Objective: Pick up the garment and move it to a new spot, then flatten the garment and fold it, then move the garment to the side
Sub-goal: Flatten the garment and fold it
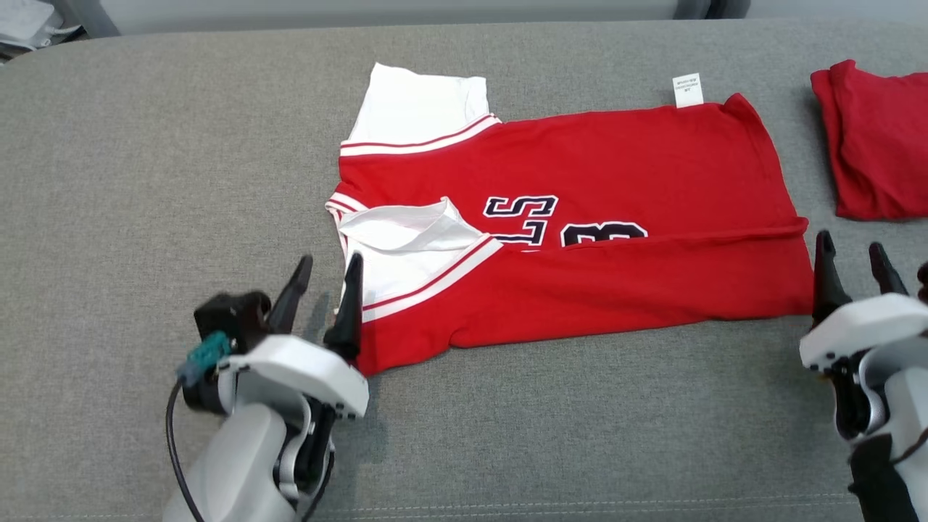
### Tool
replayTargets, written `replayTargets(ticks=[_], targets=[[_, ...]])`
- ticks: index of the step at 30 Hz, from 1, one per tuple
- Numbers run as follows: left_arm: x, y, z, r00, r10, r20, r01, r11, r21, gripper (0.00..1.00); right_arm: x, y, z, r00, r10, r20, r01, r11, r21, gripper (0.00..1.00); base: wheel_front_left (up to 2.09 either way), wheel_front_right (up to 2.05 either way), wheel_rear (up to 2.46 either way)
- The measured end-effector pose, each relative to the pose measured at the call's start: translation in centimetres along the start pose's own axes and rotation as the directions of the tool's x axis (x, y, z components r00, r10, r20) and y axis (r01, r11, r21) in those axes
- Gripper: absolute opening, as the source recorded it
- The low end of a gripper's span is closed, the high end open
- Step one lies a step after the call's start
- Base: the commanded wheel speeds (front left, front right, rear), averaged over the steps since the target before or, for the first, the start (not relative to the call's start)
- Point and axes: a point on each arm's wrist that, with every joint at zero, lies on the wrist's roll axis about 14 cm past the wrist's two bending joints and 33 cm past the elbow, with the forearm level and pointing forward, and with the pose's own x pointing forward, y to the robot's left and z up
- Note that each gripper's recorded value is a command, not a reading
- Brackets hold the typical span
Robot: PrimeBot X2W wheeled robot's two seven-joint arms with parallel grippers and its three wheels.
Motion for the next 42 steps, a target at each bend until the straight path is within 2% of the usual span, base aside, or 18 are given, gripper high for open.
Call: replayTargets(ticks=[4,10,18,25,26,27,28,29,42], targets=[[-3.2,1.3,-3.6,0.992,0.07,-0.109,-0.078,0.995,-0.068,1.0,-2.5,-1.3,-2.0,0.999,-0.03,-0.025,0.031,0.999,0.022,1.0,0.0,0.0,0.0],[-5.9,2.1,-6.8,0.963,0.125,-0.24,-0.147,0.986,-0.075,1.0,-4.1,-1.4,-2.9,0.999,-0.04,-0.029,0.041,0.998,0.044,1.0,0.0,0.0,0.0],[-6.4,1.9,-8.7,0.935,0.128,-0.33,-0.153,0.987,-0.052,1.0,-4.4,-1.4,-2.8,0.999,-0.041,-0.019,0.042,0.998,0.055,1.0,0.0,0.0,0.0],[-5.9,1.9,-8.8,0.933,0.132,-0.336,-0.153,0.988,-0.037,1.0,-4.7,-1.0,-3.0,0.999,-0.03,-0.026,0.032,0.997,0.063,1.0,0.0,0.0,0.0],[-5.9,1.9,-8.9,0.932,0.129,-0.338,-0.149,0.988,-0.035,0.67,-4.7,-1.0,-3.0,0.999,-0.029,-0.026,0.03,0.997,0.065,1.0,0.0,0.0,0.0],[-5.8,1.9,-9.0,0.932,0.129,-0.339,-0.149,0.988,-0.032,0.41,-4.7,-0.9,-3.0,0.999,-0.028,-0.027,0.029,0.997,0.067,1.0,0.0,0.0,0.0],[-5.8,1.8,-9.0,0.932,0.121,-0.34,-0.141,0.989,-0.033,0.24,-4.7,-0.8,-3.1,0.999,-0.025,-0.029,0.027,0.997,0.066,1.0,0.0,0.0,0.0],[-5.8,1.6,-9.0,0.933,0.111,-0.343,-0.13,0.991,-0.033,0.0,-4.7,-0.8,-3.1,0.999,-0.023,-0.03,0.025,0.998,0.065,1.0,0.0,0.0,0.0],[-6.5,2.3,-8.2,0.94,0.097,-0.328,-0.111,0.993,-0.026,0.0,-4.5,0.2,-6.0,0.991,-0.021,-0.131,0.044,0.983,0.176,1.0,0.0,0.0,0.0]])
